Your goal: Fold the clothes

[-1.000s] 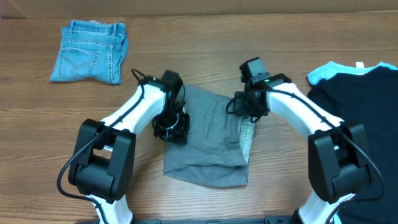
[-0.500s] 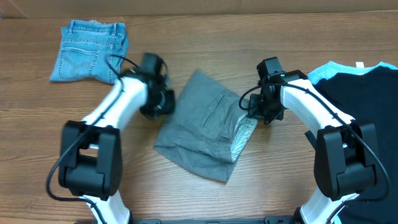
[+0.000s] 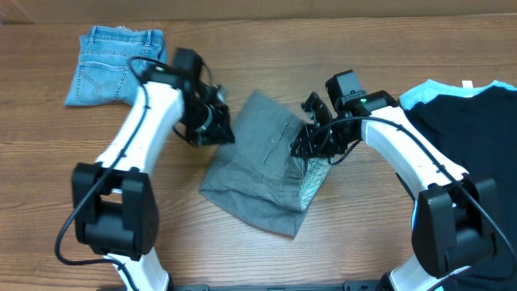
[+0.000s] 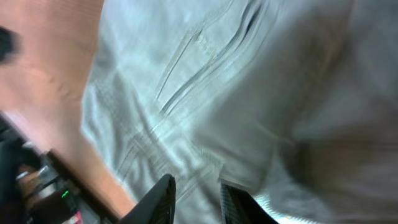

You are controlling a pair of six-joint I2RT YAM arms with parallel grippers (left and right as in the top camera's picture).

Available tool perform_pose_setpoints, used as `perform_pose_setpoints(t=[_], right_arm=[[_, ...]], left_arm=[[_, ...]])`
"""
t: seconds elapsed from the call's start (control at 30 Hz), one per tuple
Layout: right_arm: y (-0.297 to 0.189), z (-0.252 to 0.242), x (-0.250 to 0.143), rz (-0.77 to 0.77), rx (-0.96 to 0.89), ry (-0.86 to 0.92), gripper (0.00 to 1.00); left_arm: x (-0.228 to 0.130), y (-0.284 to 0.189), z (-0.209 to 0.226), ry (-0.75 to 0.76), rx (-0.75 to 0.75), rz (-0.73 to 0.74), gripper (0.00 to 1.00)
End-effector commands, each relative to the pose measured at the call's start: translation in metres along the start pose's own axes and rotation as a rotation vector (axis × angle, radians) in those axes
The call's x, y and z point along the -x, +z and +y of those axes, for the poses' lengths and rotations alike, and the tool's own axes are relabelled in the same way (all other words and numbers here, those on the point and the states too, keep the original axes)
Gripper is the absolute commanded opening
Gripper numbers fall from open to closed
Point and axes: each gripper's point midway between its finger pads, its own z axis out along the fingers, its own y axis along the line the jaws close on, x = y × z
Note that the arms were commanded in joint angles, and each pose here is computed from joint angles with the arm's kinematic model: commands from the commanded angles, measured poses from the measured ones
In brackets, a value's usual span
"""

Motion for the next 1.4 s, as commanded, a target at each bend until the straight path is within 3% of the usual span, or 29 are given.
perform_pose_setpoints(t=[0.0,0.3,0.5,0.63,0.8,0.9,1.0,1.1,1.23,1.37], right_arm=[[-0.004,0.02,-0.016,0.051,0.052,-0.009,0.27],[0.04,-0.007,-0.076,0.214,-0.093,-0.016,0.28],[0.053,-0.036,-0.108,0.283,-0.191,0.001,0.23],[0.041,-0.054,-0.086,0.188,-0.33,0.1,0.11],[-0.01,-0.028,-0.005,-0.094,-0.289,0.093,0.04],[-0.045,-0.012,0.044,-0.274,-0.246,0.104,0.04],[-0.051,-0.009,0.066,-0.36,-0.222,0.085,0.04],[-0.034,-0.016,0.069,-0.328,-0.232,0.063,0.04],[0.004,-0.044,0.055,-0.204,-0.29,0.075,0.04],[0.037,-0.074,0.03,-0.064,-0.325,0.15,0.04]], left_arm=[[-0.031,0.033,0.01,0.036,0.119,0.086,0.15],[-0.096,0.082,0.055,-0.038,0.259,0.245,0.09],[-0.092,0.077,0.084,-0.088,0.365,0.213,0.15],[-0.069,0.065,0.091,-0.104,0.353,0.147,0.18],[-0.028,0.034,0.1,-0.099,0.36,0.032,0.21],[0.0,0.006,0.11,-0.101,0.381,-0.056,0.22],[0.019,-0.018,0.112,-0.103,0.372,-0.119,0.22],[0.034,-0.042,0.087,-0.112,0.233,-0.159,0.22],[0.035,-0.051,0.02,0.031,-0.057,-0.139,0.24],[0.009,-0.032,-0.007,0.094,-0.068,-0.034,0.27]])
